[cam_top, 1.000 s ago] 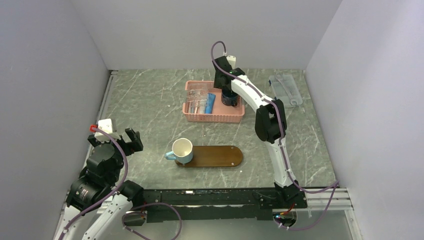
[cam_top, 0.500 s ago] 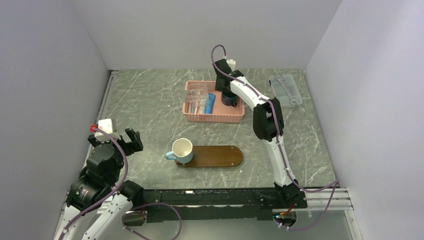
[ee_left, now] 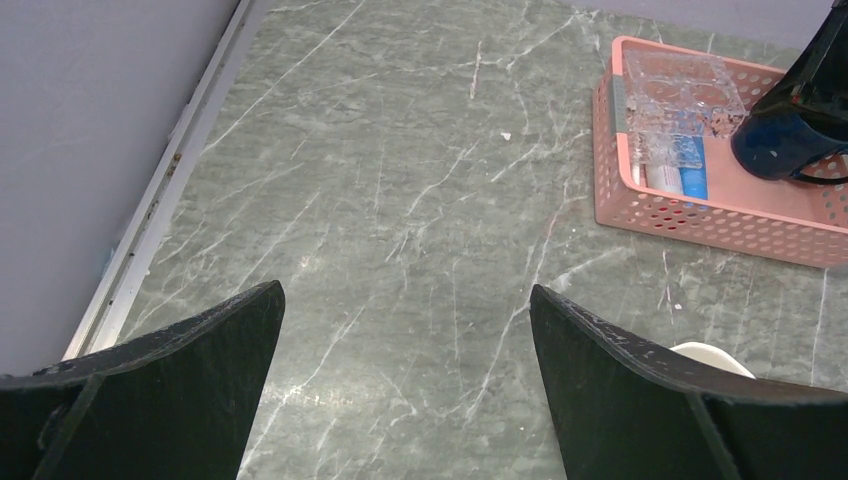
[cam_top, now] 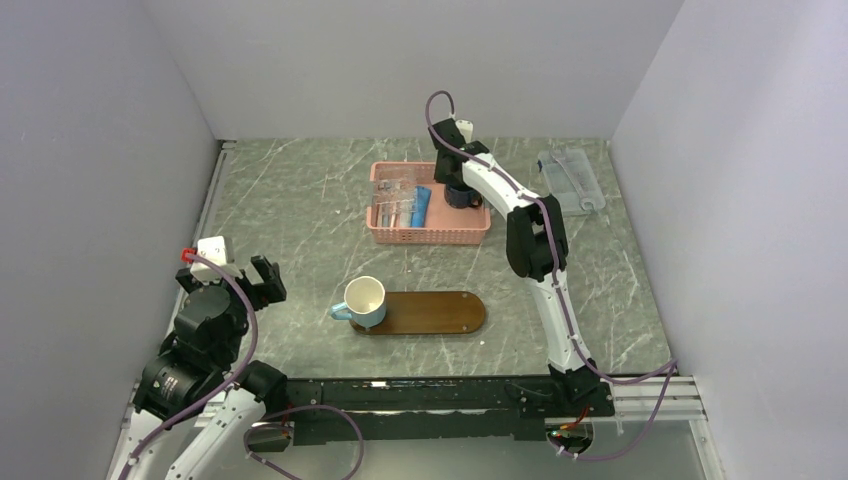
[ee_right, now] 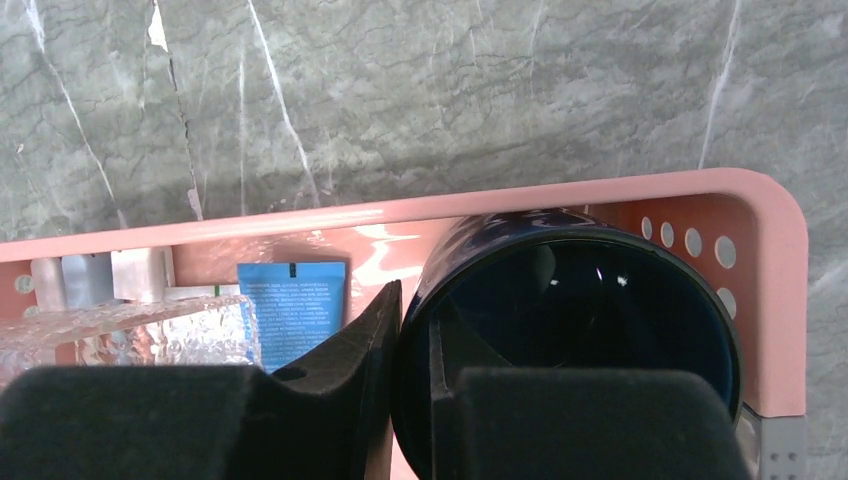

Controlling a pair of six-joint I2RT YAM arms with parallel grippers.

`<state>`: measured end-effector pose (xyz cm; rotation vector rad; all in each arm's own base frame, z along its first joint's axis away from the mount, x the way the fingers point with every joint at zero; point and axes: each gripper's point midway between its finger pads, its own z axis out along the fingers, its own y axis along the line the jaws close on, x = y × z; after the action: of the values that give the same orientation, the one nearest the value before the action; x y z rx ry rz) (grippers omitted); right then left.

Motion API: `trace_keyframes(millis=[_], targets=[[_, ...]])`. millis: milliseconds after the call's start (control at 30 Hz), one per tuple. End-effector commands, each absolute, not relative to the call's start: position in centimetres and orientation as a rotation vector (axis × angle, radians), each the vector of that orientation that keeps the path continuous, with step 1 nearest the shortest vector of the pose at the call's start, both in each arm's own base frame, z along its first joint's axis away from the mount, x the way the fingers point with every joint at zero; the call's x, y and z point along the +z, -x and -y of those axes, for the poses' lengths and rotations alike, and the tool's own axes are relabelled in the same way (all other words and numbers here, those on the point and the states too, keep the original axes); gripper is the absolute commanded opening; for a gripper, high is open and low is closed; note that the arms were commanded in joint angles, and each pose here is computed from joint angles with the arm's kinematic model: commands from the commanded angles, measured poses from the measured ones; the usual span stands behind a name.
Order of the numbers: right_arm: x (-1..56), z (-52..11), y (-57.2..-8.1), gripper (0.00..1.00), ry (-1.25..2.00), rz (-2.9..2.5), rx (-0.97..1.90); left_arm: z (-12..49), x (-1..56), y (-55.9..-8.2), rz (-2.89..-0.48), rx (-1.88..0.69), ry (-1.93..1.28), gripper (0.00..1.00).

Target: Prepare toiletry sets of a toothbrush and toothpaste on the tray

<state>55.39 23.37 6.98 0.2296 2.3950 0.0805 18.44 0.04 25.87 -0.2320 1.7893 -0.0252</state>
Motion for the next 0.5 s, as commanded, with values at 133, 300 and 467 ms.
trace_keyframes(millis=[133, 300, 467], targets=[[11.0, -24.1, -55.6, 0.0, -0.217, -2.315, 0.198, 0.1, 26.5, -19.0, -1.77, -0.027, 0.232, 0.99], [13.2, -24.5, -54.7, 0.0, -0.18, -2.276, 0.233, 0.1, 26.4, -19.1, -1.776, -0.022, 0.23, 0.99], [16.2, -25.4, -53.4, 0.0, -0.108, -2.222, 0.257, 0.0, 26.3, -19.1, -1.783, -0.016, 0.233, 0.99]])
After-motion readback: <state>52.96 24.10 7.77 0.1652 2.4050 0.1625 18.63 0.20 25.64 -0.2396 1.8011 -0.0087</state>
